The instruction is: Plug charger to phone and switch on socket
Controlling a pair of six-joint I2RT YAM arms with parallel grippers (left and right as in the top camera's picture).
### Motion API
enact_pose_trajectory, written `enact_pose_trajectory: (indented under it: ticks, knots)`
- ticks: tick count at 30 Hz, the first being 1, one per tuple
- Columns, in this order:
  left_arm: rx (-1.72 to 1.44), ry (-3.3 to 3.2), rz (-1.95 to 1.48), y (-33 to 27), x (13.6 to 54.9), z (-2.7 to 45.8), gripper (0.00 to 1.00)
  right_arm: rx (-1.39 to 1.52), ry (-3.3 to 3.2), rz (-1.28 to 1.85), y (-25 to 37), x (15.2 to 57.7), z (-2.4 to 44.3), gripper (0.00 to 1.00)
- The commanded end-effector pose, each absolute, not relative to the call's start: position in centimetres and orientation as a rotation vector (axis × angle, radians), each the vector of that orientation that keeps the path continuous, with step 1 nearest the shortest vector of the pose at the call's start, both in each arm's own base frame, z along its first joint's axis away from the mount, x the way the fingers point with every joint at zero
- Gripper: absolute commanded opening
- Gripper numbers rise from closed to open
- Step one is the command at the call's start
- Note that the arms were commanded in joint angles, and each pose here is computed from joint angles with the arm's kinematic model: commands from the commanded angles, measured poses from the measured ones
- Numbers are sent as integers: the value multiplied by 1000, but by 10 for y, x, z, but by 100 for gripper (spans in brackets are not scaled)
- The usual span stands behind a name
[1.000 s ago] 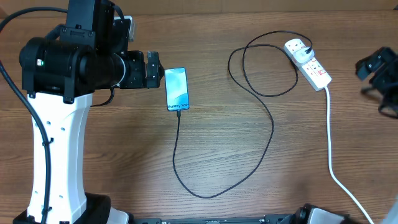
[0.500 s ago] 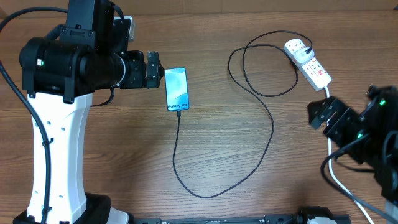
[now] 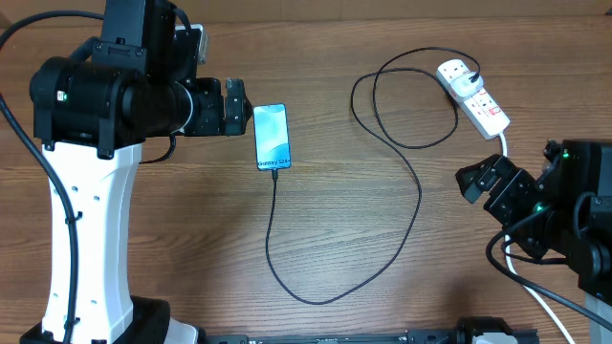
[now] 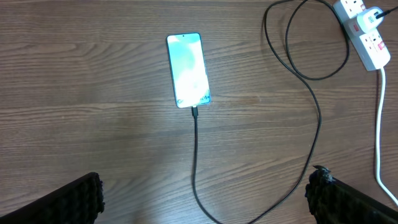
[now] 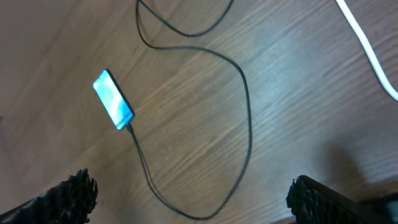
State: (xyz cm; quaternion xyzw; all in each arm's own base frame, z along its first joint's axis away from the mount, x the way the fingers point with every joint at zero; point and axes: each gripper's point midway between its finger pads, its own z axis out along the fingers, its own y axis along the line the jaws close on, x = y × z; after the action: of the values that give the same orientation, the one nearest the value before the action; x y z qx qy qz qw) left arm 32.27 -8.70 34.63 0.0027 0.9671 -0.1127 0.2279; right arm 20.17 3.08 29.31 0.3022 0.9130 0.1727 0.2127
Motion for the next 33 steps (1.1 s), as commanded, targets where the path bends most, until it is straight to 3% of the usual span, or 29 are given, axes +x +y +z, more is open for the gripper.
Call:
enact_pose_trajectory:
  ticks: [1, 8, 13, 33]
  knots:
    - [48, 2667, -295, -88, 324, 344, 100, 795, 2556, 447, 29, 201, 290, 100]
    - [48, 2667, -294, -88, 324, 344, 100, 779, 2544, 433, 27, 205, 289, 100]
    - [48, 2667, -295, -88, 324, 344, 99, 588, 2436, 433, 28, 216, 283, 100]
    - [48, 2667, -295, -88, 324, 344, 100, 300, 1878, 475, 31, 235, 212, 100]
